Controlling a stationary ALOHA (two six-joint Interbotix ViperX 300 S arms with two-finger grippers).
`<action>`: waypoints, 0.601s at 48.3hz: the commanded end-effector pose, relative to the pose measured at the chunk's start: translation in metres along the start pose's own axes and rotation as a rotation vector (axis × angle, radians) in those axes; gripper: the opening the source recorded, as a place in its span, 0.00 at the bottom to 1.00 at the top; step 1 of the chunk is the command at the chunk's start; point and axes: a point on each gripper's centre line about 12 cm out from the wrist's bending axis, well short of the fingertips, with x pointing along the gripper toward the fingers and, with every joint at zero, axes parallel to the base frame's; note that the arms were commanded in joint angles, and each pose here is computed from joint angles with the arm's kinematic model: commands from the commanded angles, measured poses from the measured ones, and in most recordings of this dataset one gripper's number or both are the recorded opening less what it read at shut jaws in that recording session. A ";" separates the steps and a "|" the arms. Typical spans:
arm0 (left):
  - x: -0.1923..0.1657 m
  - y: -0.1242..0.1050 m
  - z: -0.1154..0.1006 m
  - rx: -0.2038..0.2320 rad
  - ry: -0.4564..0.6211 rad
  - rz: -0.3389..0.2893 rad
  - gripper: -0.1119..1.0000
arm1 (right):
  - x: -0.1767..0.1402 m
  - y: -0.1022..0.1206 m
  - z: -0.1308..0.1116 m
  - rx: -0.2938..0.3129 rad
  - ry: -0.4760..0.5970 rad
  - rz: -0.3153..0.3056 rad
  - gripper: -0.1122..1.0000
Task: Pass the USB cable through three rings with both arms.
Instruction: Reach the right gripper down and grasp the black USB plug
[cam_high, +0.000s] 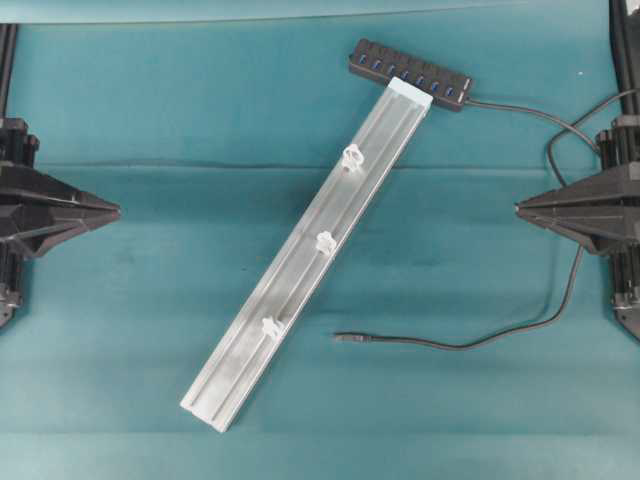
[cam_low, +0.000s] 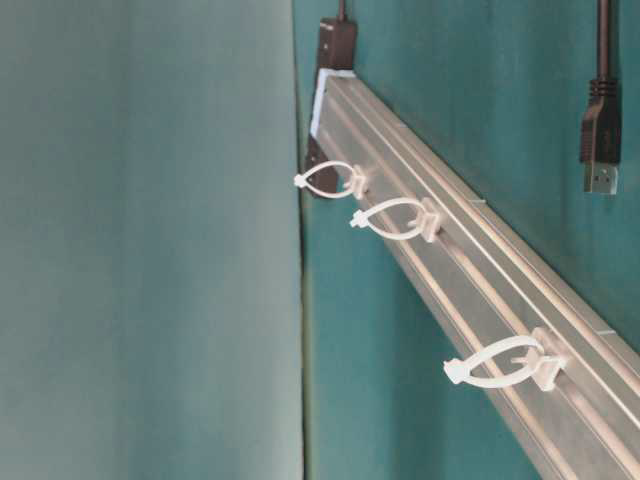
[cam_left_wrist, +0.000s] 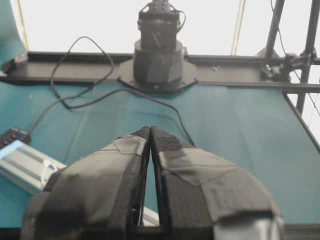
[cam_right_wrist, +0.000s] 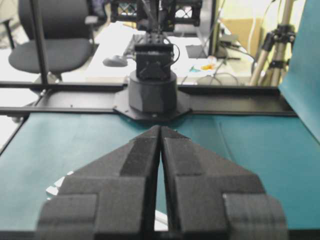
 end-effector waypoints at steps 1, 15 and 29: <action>0.008 -0.006 0.027 -0.007 -0.071 -0.031 0.23 | 0.003 0.000 0.002 0.023 -0.002 -0.003 0.18; 0.020 -0.006 0.034 -0.008 -0.061 -0.031 0.09 | 0.021 0.000 0.003 0.153 0.296 -0.018 0.10; 0.046 -0.009 0.020 -0.006 0.071 -0.040 0.09 | 0.061 0.012 -0.027 0.209 0.670 -0.006 0.10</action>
